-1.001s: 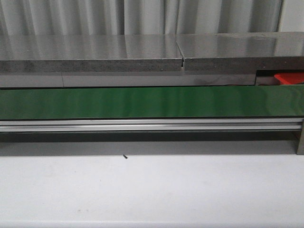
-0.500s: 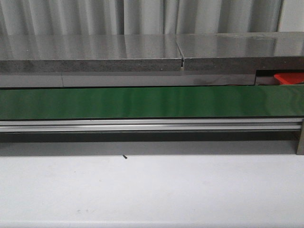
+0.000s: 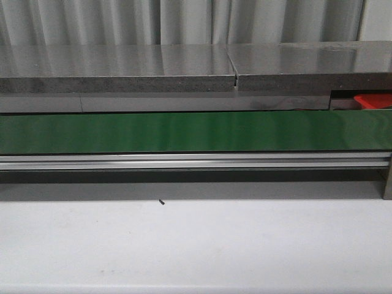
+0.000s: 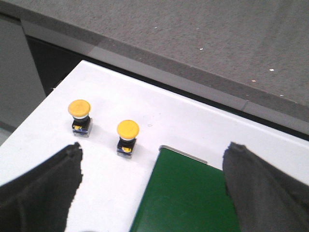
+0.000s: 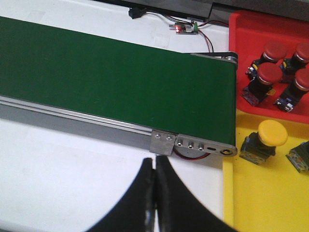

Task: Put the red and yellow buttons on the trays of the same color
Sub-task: 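Move the left gripper toward the yellow buttons on the table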

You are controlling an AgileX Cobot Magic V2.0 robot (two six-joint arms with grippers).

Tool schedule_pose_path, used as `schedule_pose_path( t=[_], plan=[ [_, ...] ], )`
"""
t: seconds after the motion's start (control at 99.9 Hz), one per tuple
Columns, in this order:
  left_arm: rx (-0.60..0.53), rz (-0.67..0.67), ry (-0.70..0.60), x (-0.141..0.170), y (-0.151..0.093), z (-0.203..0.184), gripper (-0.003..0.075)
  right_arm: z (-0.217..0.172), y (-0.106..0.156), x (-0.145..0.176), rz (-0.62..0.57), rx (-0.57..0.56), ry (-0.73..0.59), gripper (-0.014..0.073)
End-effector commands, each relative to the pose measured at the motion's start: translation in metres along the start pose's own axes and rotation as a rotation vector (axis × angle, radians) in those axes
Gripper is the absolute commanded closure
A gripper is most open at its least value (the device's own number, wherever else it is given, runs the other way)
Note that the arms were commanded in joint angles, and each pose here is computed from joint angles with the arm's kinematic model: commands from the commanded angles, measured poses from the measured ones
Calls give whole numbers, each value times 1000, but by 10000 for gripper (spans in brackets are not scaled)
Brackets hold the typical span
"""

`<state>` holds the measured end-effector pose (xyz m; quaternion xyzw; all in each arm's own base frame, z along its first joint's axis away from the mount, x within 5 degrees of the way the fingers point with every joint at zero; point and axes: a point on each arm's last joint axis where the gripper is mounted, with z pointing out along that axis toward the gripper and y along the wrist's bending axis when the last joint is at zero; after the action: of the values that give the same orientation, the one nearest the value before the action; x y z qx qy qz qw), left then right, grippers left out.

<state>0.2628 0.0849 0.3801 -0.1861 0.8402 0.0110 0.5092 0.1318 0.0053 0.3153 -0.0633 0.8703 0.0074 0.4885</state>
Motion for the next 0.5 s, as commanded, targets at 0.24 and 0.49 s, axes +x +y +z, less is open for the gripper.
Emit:
schedule_pose_path(
  t=[0.24, 0.49],
  plan=[
    [-19, -39, 132, -33, 13, 117, 141, -5, -2, -12, -3, 20, -85, 662],
    [-23, -44, 271, -21, 21, 187, 143, -5, -2, -12, -3, 20, -85, 662]
  ],
)
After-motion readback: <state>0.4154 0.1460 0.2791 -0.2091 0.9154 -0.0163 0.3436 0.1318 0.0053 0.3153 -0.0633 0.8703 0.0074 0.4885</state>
